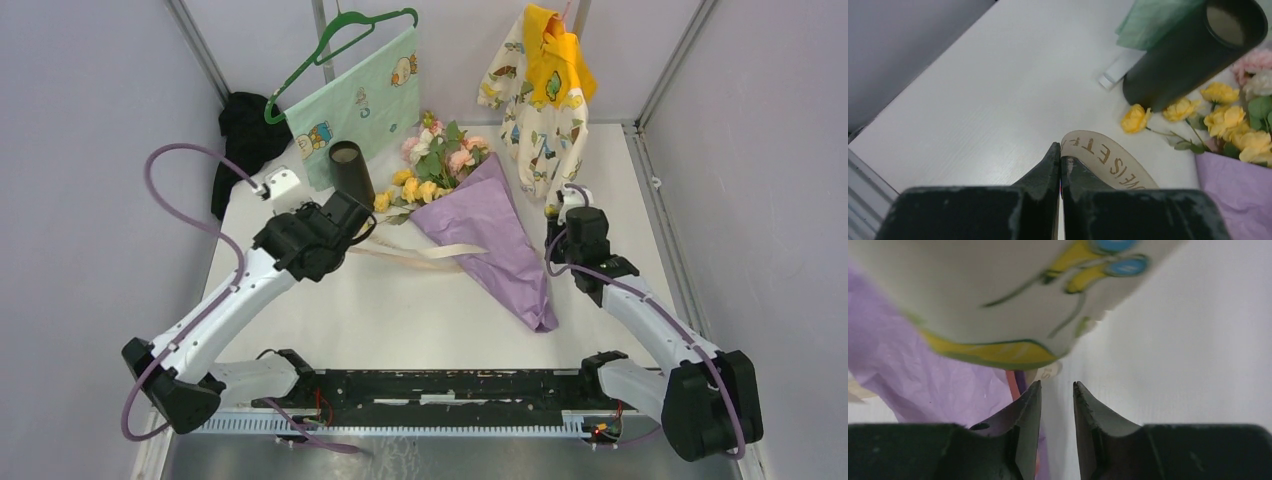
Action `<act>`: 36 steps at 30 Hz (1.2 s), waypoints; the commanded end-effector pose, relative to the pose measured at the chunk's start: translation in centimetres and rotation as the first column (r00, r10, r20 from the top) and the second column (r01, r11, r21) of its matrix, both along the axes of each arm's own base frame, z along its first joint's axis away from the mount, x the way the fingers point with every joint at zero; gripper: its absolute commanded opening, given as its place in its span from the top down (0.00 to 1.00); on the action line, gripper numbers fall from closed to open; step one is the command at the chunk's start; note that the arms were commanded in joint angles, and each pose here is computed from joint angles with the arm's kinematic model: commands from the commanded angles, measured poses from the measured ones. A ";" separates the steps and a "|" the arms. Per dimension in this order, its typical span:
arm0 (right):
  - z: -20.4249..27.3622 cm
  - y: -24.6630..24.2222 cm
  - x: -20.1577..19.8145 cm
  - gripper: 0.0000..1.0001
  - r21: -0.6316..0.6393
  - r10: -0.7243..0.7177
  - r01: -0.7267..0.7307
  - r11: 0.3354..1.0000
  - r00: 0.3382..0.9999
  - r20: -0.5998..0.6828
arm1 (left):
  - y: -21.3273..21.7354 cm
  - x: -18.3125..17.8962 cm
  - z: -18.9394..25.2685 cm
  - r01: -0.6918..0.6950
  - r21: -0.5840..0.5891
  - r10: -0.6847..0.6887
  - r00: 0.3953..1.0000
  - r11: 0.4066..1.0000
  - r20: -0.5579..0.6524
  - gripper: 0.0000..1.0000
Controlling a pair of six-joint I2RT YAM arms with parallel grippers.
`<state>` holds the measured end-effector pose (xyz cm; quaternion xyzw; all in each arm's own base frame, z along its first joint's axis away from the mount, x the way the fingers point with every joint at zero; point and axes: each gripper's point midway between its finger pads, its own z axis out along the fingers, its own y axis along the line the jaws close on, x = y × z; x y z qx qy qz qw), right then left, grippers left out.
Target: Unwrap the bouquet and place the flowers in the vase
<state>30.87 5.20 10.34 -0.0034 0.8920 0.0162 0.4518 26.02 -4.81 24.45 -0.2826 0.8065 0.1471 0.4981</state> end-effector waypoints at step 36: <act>3.5 10.0 0.5 0.40 0.171 0.337 -0.354 0.919 0.933 0.123 | -2.1 2.8 -5.1 0.069 -0.075 -0.074 0.995 0.995 -0.066 0.14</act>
